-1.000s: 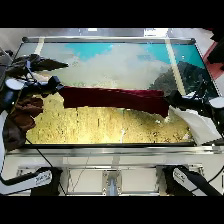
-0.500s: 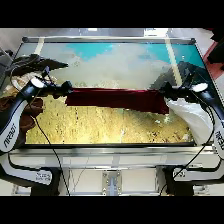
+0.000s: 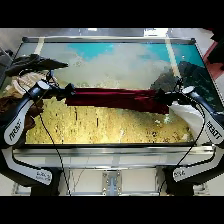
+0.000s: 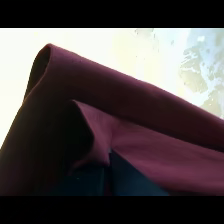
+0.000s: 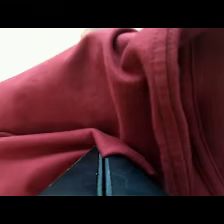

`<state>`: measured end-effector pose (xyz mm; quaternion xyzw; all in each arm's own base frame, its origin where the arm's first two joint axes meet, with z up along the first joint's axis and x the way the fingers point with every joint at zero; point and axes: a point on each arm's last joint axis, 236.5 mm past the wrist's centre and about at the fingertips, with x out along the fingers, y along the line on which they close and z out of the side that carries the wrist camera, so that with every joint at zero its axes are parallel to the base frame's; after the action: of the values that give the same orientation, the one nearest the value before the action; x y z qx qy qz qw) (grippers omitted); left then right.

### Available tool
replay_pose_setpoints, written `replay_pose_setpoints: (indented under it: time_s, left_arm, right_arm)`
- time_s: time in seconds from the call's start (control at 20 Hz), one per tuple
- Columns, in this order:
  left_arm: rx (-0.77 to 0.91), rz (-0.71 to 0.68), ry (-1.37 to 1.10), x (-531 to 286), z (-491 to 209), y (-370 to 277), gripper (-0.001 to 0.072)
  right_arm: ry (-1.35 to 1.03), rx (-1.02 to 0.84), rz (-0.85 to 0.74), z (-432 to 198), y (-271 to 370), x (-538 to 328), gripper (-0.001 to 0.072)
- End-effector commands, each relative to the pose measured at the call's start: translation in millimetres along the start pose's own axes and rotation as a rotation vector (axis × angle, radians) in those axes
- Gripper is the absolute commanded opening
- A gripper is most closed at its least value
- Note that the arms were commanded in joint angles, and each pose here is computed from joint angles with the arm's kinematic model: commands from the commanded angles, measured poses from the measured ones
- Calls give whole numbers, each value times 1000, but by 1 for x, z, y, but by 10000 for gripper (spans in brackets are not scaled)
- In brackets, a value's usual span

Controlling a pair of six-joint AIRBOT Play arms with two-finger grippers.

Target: Fold the shirts.

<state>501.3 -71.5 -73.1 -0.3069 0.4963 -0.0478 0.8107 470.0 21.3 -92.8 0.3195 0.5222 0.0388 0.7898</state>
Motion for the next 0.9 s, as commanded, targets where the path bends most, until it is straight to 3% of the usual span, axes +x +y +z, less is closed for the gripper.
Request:
replay_pose_setpoints:
  time_s: [0.0,0.05,0.2,0.3,0.35,0.5,0.55,0.65,0.75,0.85]
  left_arm:
    - [-63,-76,-47,-3,14,-20,284]
    - [-63,-106,-59,-6,20,-29,367]
    - [-30,-203,-83,-25,41,-67,372]
    - [8,-294,-93,-43,54,-100,372]
    - [23,-343,-100,-52,59,-116,372]
    - [50,-490,-157,-77,77,-157,373]
    - [55,-533,-182,-84,82,-167,390]
    - [71,-598,-217,-94,88,-181,486]
    - [92,-639,-227,-100,88,-189,486]
    - [106,-672,-223,-104,85,-195,486]
  right_arm:
    - [39,-25,20,-2,10,-5,38]
    - [44,-69,43,3,22,-14,63]
    - [11,-190,106,26,64,-59,362]
    - [-41,-263,74,46,68,-94,394]
    - [-66,-266,46,55,62,-106,459]
    - [-50,-185,9,61,27,-113,496]
    - [-21,-161,4,57,14,-109,541]
    - [36,-126,-1,50,-11,-98,548]
    - [57,-92,14,50,-29,-83,620]
    - [74,-85,32,49,-43,-70,639]
